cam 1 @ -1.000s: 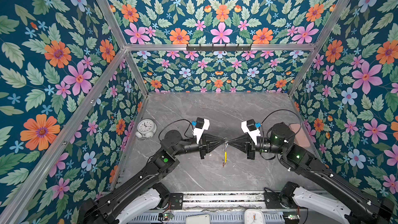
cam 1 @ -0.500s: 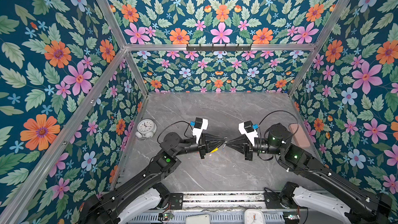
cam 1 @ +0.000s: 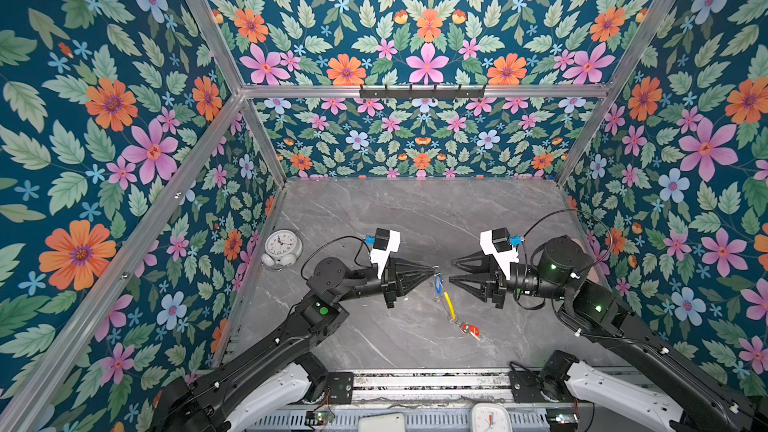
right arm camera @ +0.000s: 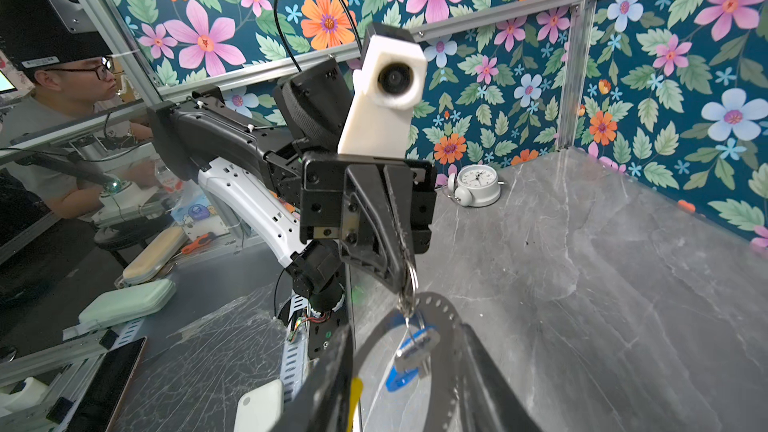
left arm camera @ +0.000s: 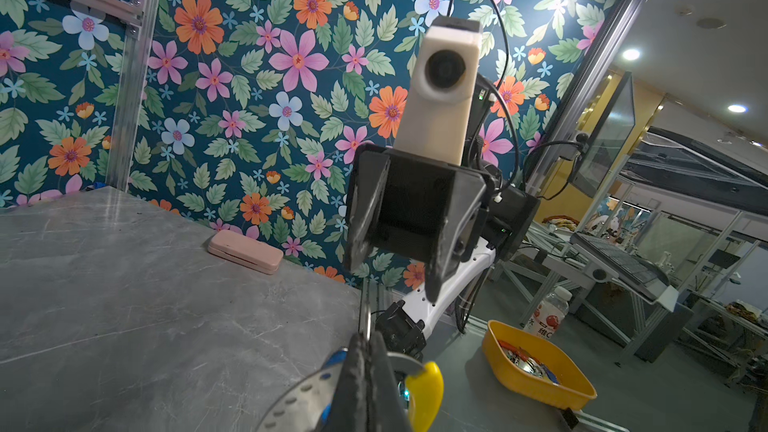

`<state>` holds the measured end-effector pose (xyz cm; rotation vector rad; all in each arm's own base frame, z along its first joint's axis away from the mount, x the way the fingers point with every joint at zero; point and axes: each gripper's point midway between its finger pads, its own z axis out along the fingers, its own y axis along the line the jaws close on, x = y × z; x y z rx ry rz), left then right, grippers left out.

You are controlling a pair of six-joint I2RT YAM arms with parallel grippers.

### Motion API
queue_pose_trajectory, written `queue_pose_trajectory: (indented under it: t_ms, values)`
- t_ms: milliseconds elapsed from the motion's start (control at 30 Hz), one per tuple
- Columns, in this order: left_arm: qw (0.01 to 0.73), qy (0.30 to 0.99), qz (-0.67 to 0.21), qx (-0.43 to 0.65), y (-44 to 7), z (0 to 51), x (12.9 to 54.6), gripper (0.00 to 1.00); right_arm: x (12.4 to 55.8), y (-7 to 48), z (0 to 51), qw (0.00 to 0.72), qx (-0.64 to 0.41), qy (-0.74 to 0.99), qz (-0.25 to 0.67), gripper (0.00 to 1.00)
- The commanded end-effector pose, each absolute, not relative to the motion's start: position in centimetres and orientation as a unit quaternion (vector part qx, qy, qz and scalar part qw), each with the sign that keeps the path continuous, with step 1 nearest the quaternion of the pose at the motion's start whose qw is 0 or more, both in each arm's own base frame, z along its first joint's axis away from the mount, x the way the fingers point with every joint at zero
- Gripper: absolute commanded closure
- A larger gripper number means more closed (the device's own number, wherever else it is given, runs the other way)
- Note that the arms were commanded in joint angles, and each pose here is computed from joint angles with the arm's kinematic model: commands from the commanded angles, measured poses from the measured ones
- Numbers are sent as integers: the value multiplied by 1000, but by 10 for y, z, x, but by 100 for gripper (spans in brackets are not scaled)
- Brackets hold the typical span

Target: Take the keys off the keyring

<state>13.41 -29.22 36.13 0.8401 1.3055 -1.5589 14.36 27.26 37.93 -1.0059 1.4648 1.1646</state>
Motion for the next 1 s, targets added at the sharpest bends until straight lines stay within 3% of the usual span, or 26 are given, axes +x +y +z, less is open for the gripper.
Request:
queue_pose_trajectory:
  t_ms: [0, 367, 633, 967]
  values:
    - [484, 497, -632, 345, -288, 377, 131, 100, 144, 281, 396, 477, -405, 590, 511, 55]
    - [502, 488, -633, 330, -283, 383, 133, 100, 153, 301, 380, 428, -382, 594, 564, 56]
    - [504, 488, -634, 326, -283, 381, 135, 100, 153, 302, 372, 421, -379, 599, 566, 73]
    - [508, 489, -632, 322, -282, 382, 137, 100, 156, 301, 367, 423, -375, 606, 560, 87]
